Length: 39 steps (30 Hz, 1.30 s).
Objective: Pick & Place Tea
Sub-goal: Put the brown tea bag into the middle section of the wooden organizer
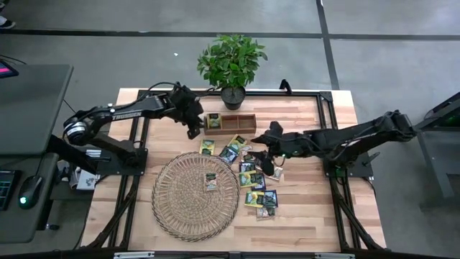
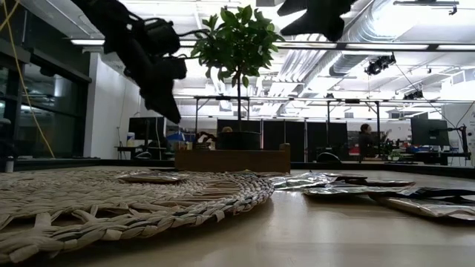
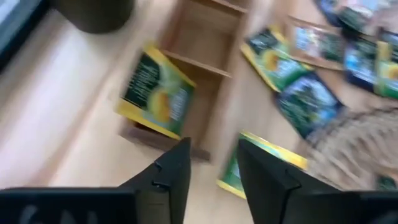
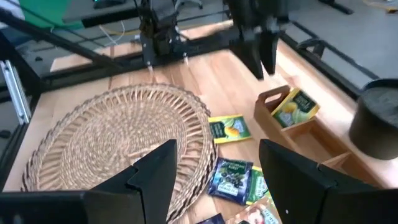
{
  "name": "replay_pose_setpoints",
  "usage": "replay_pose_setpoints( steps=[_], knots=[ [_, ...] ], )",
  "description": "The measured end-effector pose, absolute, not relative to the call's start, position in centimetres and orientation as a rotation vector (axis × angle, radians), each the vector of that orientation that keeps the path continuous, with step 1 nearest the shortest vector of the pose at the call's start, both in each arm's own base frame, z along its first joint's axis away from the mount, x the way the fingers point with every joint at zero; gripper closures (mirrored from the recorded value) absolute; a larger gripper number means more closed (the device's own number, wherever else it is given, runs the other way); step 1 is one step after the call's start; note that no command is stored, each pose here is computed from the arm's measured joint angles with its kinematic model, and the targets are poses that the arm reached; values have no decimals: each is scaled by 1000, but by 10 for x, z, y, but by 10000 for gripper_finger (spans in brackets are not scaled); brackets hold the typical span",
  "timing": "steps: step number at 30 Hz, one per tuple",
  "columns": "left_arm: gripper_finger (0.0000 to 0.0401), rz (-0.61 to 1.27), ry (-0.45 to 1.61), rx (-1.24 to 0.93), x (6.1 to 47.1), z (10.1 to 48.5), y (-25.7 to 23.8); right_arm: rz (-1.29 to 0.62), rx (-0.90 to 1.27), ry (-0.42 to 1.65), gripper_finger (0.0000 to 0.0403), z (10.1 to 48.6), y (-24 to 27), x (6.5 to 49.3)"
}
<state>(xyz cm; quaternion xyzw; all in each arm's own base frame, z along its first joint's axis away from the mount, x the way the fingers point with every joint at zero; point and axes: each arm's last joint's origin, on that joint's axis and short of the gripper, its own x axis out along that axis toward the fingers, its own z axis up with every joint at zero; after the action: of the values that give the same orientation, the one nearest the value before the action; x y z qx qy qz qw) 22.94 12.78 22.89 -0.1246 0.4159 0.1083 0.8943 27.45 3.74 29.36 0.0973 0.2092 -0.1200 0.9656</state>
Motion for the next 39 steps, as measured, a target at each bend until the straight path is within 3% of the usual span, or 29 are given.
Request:
replay_pose_setpoints(
  steps=[5,11,16,21,23,27,39],
  knots=[
    [313,153,890,-261,221,241,101,-260,247,434,187,274,35,296],
    [332,112,931,-309,211,228,62,-204,293,430,222,251,33,323],
    [338,146,913,-395,196,208,36,-204,298,443,287,235,30,335],
    [339,219,772,-514,183,190,18,-180,319,423,378,222,24,347],
    [339,247,696,-564,180,185,13,-185,322,417,396,217,22,351],
    [339,277,605,-638,174,178,7,-199,359,424,396,205,15,358],
    [339,156,621,-612,175,172,-28,48,382,541,402,177,39,370]
  ],
)
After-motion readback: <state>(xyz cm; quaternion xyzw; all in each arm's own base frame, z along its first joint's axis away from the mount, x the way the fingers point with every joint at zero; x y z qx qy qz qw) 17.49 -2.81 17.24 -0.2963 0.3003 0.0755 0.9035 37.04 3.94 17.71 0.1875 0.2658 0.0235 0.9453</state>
